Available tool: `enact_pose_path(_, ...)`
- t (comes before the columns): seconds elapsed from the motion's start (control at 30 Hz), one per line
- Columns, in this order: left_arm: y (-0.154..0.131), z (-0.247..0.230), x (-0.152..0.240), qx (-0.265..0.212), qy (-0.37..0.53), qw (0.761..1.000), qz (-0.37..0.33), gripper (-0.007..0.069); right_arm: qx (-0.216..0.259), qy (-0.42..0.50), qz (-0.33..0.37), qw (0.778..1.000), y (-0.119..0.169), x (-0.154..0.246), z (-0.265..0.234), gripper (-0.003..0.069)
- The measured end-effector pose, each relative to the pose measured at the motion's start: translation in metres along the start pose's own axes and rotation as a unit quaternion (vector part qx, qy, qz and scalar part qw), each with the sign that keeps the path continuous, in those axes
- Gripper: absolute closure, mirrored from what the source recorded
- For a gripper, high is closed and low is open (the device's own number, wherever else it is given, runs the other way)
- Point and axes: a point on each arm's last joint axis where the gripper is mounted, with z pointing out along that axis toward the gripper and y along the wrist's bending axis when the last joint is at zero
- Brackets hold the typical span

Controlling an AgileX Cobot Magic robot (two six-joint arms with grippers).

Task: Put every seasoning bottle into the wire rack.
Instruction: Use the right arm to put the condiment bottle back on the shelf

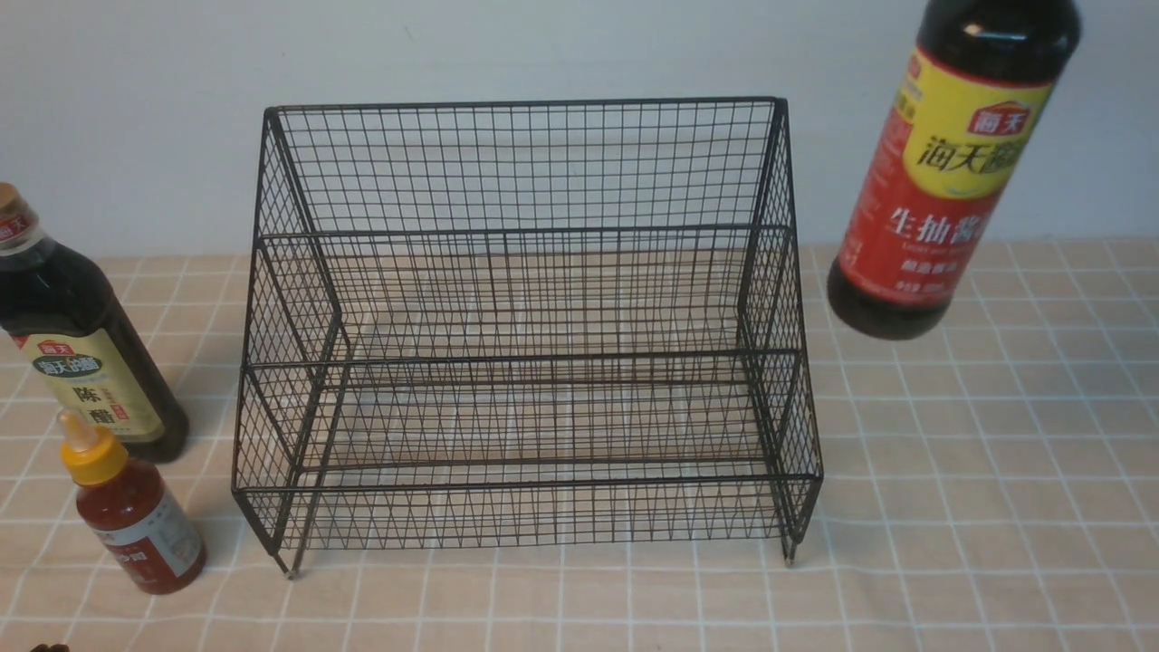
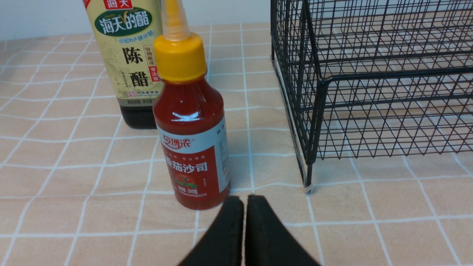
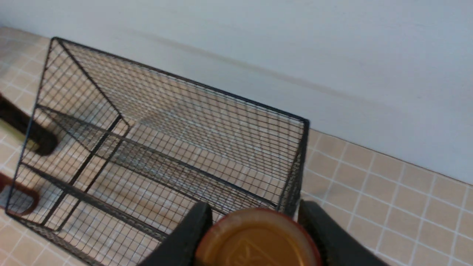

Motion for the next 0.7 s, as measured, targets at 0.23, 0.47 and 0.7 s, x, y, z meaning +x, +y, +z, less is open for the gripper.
enact_pose_path(0.23,0.000,0.000,0.000,0.000,0.000,1.000,0.000,0.0632,-0.039,0.025,-0.033,0.998,0.027,0.000,0.033,0.0382)
enact_pose_path(0.47,0.000,0.000,0.000,0.000,0.000,1.000,0.000,0.0632,-0.033,-0.004,-0.042,0.999,0.031,-0.008,0.066,0.0382)
enact_pose_path(0.7,0.000,0.000,0.000,0.000,0.000,1.000,0.000,0.0632,-0.022,0.003,-0.043,0.999,0.026,-0.008,0.091,0.0382)
